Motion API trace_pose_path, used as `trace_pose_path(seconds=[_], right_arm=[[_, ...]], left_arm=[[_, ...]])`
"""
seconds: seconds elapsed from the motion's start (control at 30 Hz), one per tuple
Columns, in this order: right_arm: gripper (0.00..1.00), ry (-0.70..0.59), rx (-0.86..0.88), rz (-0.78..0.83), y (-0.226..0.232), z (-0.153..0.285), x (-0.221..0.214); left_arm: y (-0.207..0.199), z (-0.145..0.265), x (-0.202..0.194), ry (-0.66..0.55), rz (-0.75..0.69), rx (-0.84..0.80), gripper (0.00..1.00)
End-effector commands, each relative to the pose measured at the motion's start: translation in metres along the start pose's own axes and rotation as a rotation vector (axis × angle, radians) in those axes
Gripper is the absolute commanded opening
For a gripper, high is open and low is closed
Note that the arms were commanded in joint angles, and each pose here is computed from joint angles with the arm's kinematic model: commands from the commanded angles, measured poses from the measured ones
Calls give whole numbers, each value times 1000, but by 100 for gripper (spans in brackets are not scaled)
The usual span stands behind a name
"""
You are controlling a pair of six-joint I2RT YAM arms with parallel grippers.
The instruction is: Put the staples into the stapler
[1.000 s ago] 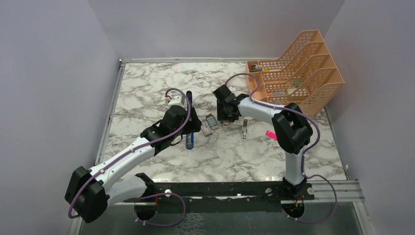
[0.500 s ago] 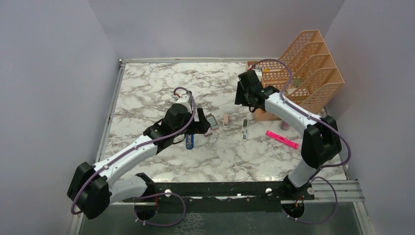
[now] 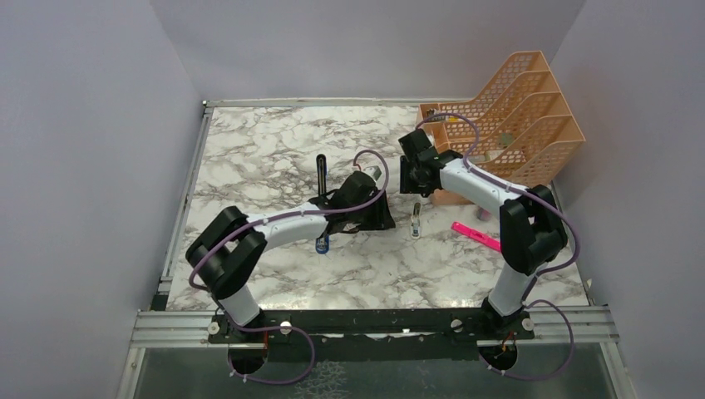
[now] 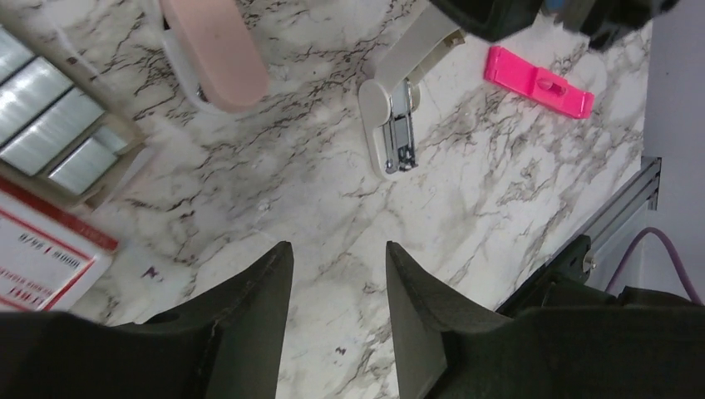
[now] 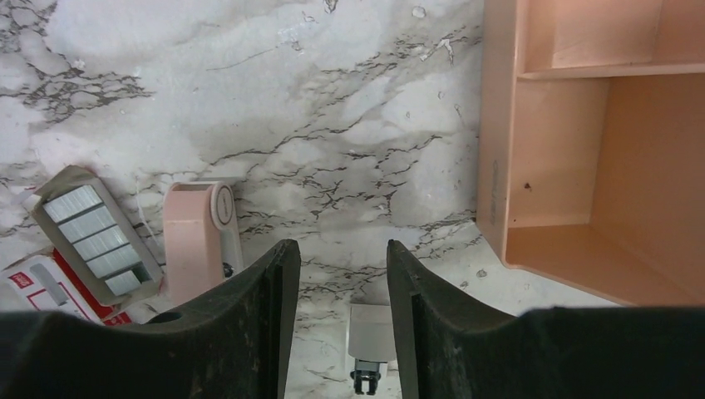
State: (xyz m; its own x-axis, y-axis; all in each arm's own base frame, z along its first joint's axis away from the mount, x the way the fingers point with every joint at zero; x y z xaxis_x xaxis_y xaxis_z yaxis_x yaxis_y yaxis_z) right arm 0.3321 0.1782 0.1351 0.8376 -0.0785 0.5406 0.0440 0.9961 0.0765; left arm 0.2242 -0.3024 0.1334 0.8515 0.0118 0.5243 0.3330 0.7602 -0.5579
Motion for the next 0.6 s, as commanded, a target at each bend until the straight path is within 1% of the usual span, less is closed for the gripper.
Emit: trace_pose_path(seconds=[0.0,0.1,0.23,0.43,0.57], right_arm=[[47,56,-23,46,-9,-1,-17],[46,65,-20,49,-11,1,-22],[46,76,0,50,-11,4,-26],[46,80,60,51,-10,13,-30],[40,87,66,53,-12,16,-34]], left_arm=[[-20,-25,8,-9,74,-91,45],[-21,-39,2,17,109,-119,45],[-22,-50,-4,22,134,-175,46],[-15,-61,-8,40,125,-141,47],[-16,-68,-11,50,130,-137,48]])
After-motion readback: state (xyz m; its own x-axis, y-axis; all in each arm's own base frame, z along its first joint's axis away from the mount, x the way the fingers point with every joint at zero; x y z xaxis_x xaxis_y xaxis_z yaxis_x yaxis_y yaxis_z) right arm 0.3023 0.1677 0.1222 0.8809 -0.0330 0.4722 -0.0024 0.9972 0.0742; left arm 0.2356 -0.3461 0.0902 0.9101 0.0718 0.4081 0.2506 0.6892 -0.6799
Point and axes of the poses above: each gripper's point midway between its finger pads, its own z axis back along the fingers, its own y axis along the line the jaws close on, x = y × z, the point moved 7 cm from there along z, back along the fingers, and after that the axes turned 4 degrees about -z, right-handed, at the moved point
